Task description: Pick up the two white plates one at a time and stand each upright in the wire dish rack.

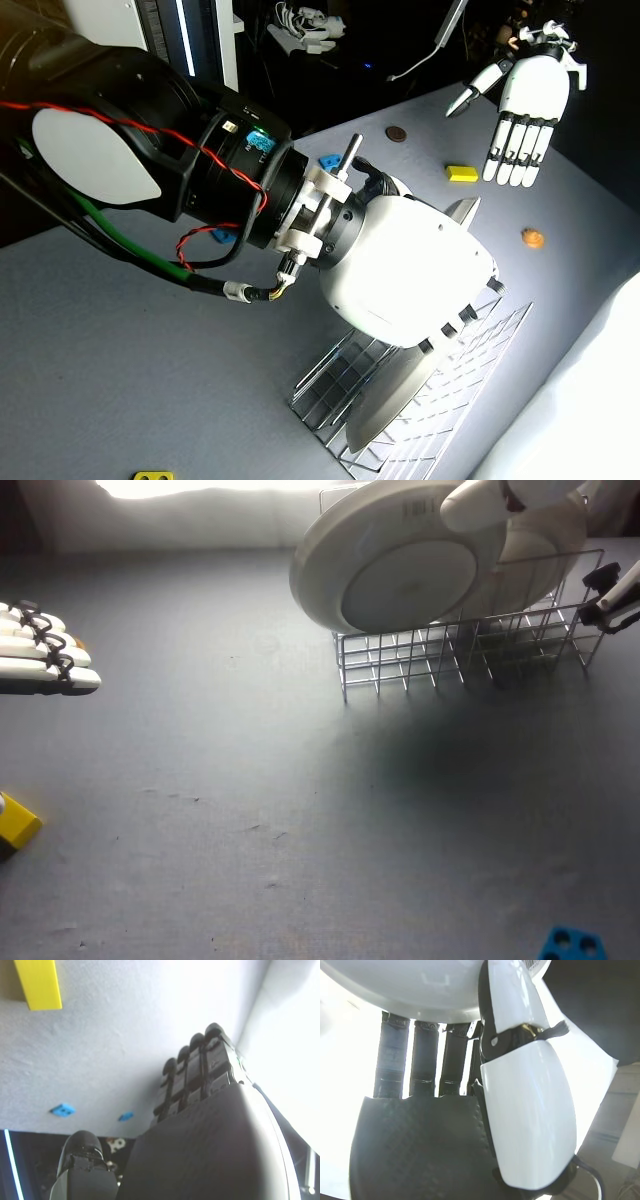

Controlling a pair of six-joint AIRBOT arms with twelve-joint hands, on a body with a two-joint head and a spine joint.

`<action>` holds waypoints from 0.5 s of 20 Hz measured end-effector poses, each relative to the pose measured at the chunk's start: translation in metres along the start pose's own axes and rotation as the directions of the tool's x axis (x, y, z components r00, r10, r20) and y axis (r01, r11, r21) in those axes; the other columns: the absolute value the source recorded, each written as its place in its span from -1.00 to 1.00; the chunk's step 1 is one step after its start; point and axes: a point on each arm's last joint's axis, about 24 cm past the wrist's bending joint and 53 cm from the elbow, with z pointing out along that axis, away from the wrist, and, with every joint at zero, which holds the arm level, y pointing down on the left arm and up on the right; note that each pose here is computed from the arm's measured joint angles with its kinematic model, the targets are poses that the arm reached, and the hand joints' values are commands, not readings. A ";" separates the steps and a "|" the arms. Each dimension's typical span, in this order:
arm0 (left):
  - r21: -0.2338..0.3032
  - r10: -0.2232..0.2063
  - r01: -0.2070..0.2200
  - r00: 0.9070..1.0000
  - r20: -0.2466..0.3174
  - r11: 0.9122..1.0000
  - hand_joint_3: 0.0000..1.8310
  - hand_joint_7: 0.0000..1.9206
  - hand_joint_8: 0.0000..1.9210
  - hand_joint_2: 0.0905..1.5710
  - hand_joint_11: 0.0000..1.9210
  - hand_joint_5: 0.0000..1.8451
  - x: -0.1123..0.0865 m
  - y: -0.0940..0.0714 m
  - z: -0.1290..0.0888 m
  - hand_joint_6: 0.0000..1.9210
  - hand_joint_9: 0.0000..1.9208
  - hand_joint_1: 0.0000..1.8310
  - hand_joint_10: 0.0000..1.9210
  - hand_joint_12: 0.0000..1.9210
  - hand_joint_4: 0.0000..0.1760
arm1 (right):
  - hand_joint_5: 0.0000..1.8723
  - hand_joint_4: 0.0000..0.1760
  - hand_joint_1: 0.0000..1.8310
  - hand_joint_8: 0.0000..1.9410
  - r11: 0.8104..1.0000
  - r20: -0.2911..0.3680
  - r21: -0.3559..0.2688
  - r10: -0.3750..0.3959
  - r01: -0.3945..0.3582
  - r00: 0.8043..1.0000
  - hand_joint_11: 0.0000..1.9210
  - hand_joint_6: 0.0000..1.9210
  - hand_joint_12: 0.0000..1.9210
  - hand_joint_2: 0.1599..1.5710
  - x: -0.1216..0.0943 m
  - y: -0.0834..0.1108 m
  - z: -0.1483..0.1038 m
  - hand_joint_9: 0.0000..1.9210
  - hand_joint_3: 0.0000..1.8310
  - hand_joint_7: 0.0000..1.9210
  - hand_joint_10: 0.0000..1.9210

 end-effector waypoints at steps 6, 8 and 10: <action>0.000 0.000 0.000 1.000 0.000 1.000 -0.99 -1.00 -1.00 0.28 -1.00 -1.00 0.000 0.000 0.000 -1.00 -1.00 -1.00 -1.00 -1.00 -1.00 | 0.06 -1.00 0.50 -0.10 0.999 0.024 -0.013 -0.042 0.043 0.999 -0.22 0.05 0.24 0.33 -0.013 0.001 0.001 -0.07 -1.00 0.06 0.18; -0.001 0.000 0.000 1.000 0.000 1.000 -1.00 -1.00 -1.00 0.27 -1.00 -1.00 0.000 0.000 0.000 -1.00 -1.00 -1.00 -1.00 -1.00 -1.00 | 0.07 -1.00 0.50 -0.11 0.999 0.028 -0.015 -0.050 0.051 0.998 -0.21 0.03 0.24 0.33 -0.016 -0.001 0.001 -0.07 -1.00 0.07 0.18; 0.000 0.000 0.000 1.000 0.000 1.000 -1.00 -1.00 -1.00 0.27 -1.00 -1.00 0.000 0.000 0.000 -1.00 -1.00 -1.00 -1.00 -1.00 -1.00 | 0.07 -1.00 0.50 -0.08 0.998 0.031 -0.016 -0.056 0.056 0.998 -0.22 0.04 0.25 0.34 -0.018 -0.004 0.003 -0.08 -1.00 0.06 0.19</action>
